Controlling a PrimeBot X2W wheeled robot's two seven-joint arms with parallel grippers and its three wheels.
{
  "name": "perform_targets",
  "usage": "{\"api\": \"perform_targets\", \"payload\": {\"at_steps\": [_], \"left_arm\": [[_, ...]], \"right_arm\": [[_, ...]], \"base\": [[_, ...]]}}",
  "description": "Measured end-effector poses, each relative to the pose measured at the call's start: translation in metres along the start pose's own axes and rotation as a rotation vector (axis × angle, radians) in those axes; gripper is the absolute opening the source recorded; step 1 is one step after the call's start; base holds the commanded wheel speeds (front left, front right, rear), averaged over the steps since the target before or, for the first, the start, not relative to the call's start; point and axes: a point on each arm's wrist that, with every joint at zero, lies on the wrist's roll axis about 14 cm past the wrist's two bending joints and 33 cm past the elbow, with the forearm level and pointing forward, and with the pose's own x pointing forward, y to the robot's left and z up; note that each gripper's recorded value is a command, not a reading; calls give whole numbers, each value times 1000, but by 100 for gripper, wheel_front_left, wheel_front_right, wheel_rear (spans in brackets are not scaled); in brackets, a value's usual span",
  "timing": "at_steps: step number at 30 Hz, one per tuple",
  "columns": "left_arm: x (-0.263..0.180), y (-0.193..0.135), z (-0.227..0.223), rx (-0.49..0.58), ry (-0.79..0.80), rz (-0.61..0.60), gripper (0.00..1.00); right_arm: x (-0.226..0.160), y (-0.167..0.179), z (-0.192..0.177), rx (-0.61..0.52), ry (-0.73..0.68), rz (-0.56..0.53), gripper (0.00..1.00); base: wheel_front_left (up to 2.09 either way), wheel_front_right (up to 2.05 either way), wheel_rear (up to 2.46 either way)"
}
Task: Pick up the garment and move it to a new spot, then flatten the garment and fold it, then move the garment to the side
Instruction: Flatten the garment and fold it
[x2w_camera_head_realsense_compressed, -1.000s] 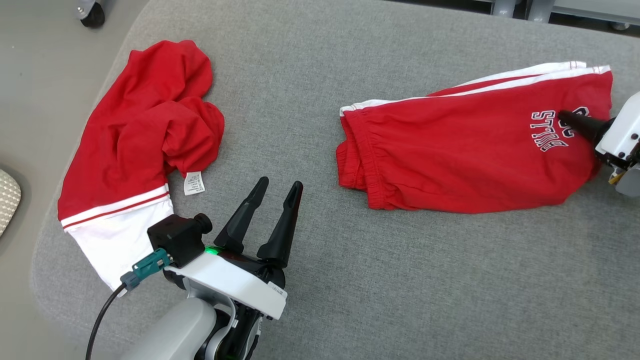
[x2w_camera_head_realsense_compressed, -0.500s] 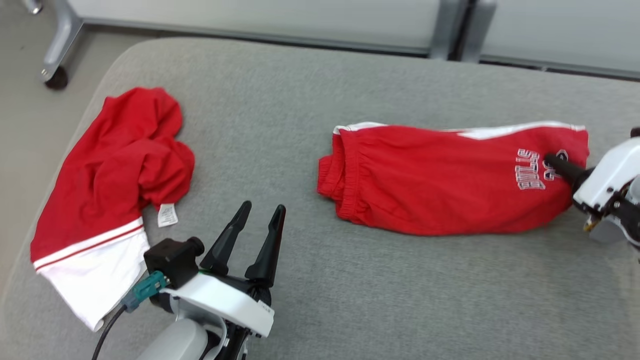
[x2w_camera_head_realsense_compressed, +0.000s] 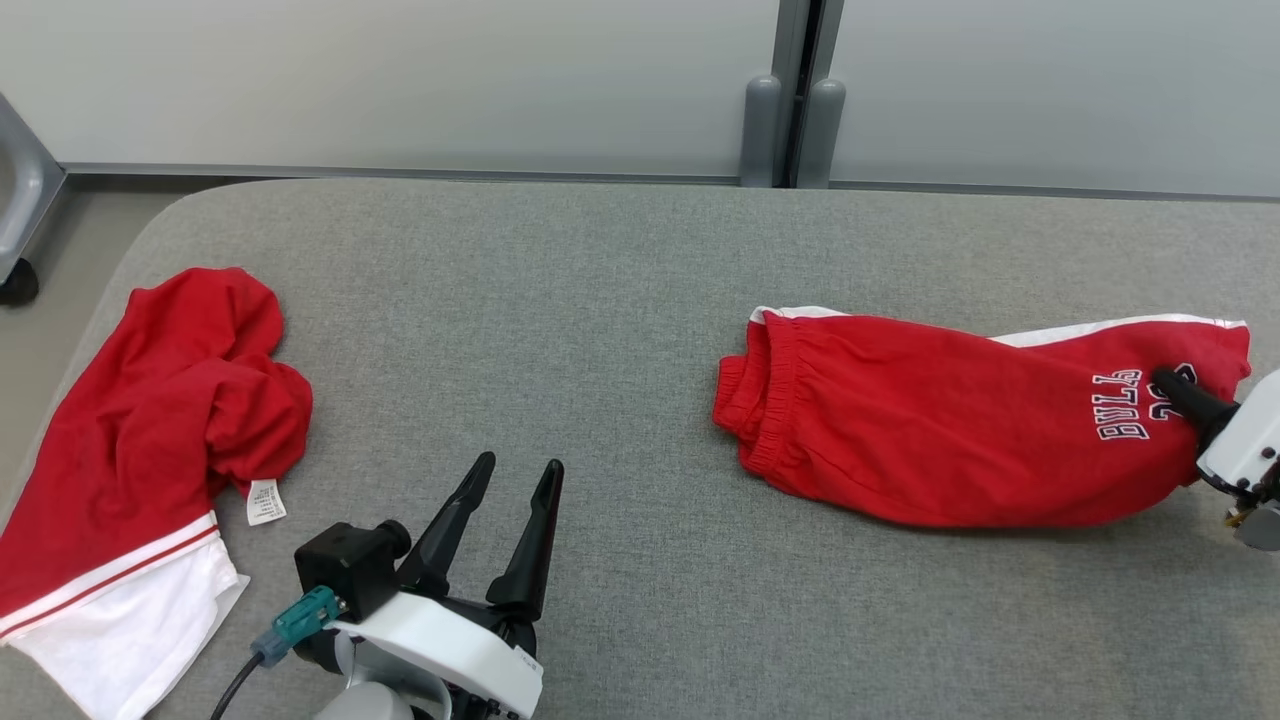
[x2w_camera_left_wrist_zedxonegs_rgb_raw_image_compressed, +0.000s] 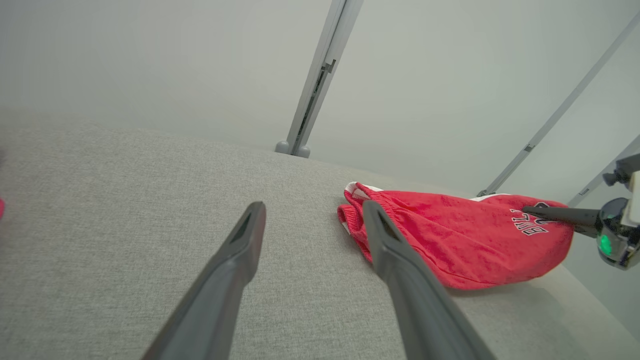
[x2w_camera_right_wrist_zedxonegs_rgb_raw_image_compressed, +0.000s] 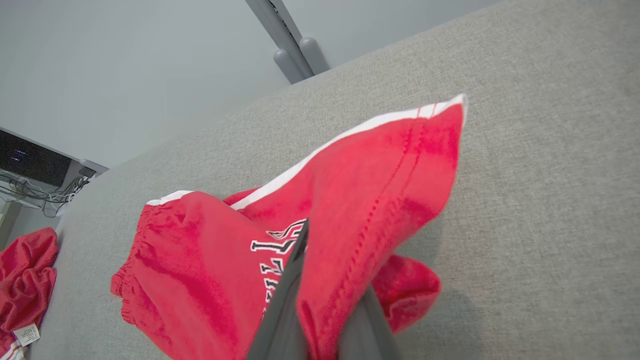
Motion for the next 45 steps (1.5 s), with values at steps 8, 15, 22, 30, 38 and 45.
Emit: {"api": "perform_targets", "payload": {"at_steps": [8,15,22,30,38,45], "left_arm": [[-4,0,15,159,-52,7,100],[-15,8,35,195,-145,71,100],[-25,14,32,165,-159,108,100],[-34,31,30,158,-165,167,100],[-29,35,25,160,-152,171,100],[-25,27,22,163,-148,138,100]], "right_arm": [[1,66,25,-159,-38,153,0],[27,130,-7,-275,77,280,0],[52,146,-42,-303,197,283,0],[77,165,-70,-347,278,291,37],[80,179,-82,-369,295,328,100],[59,193,-65,-382,205,387,100]], "base": [[0,0,0],[0,0,0],[0,0,0],[0,0,0],[0,0,0],[0,0,0]]}}
